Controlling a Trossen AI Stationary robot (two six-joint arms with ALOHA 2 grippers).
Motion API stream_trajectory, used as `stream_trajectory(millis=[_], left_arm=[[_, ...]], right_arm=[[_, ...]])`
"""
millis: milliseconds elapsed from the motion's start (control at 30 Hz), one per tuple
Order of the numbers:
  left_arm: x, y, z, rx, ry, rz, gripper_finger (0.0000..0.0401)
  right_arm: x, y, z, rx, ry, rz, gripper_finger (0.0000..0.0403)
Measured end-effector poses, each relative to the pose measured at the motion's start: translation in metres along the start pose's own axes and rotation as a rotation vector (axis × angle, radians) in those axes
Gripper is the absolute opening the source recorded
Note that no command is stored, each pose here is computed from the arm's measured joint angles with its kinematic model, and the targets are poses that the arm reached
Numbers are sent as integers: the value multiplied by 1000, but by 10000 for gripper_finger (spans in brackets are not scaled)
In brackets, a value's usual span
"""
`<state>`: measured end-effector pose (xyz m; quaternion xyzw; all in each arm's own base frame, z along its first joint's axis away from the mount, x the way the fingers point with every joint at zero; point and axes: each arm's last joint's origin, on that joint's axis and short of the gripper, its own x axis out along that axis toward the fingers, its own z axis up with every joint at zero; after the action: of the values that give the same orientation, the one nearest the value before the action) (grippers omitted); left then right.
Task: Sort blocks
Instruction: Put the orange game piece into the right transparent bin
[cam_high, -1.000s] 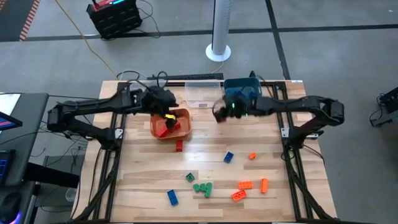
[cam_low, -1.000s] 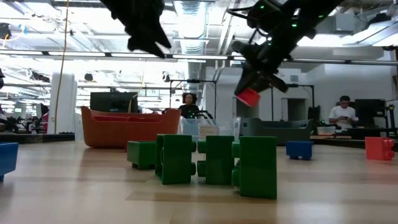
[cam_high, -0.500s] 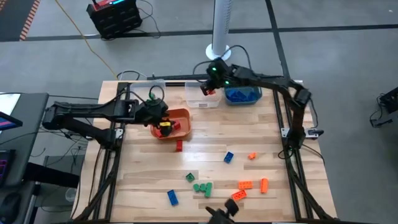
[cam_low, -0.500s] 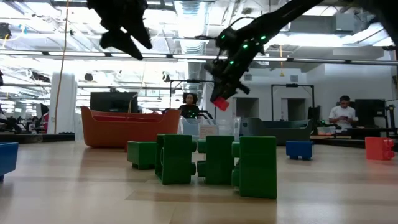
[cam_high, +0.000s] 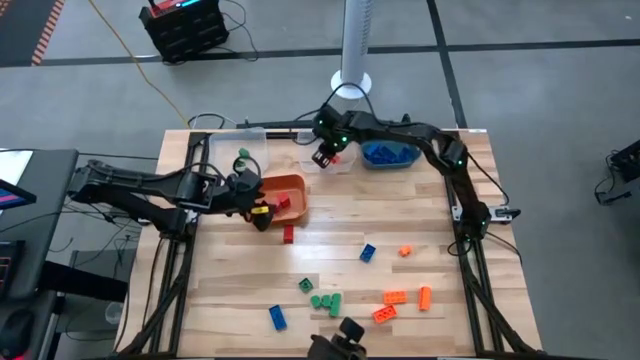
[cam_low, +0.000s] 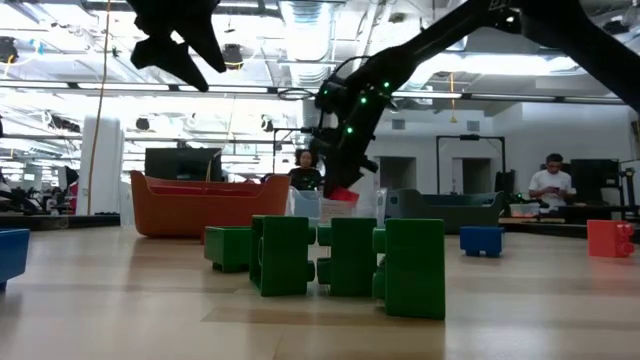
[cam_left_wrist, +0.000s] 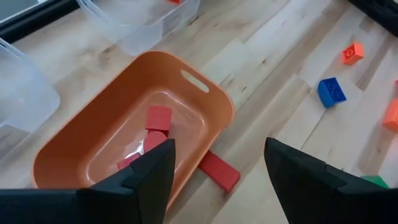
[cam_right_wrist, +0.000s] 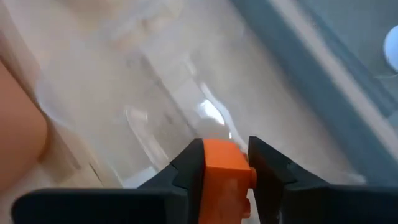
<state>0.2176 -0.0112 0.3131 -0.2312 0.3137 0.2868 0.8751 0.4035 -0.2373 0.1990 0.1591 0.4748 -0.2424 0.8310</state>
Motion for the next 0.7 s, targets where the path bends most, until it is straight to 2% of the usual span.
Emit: stream_trajectory(millis=[233,300,367,533,700], left_arm=[[-2,-3,-3,18,9,-8,239],[-2,-3,-4,38,23,-18,239],[-2,-4,-5,80,38,-39,239],[-2,-5,-8,216,103,-108,239],[-1,-6,-8,247,121,-132,239]], right_arm=[[2,0,-7,1,66,-4,196],[-12,0,-4,-6,47,-3,210],[-38,6,2,-62,-7,1,218],[-106,45,4,-218,-161,57,218],[-122,88,-28,-228,-130,131,211]])
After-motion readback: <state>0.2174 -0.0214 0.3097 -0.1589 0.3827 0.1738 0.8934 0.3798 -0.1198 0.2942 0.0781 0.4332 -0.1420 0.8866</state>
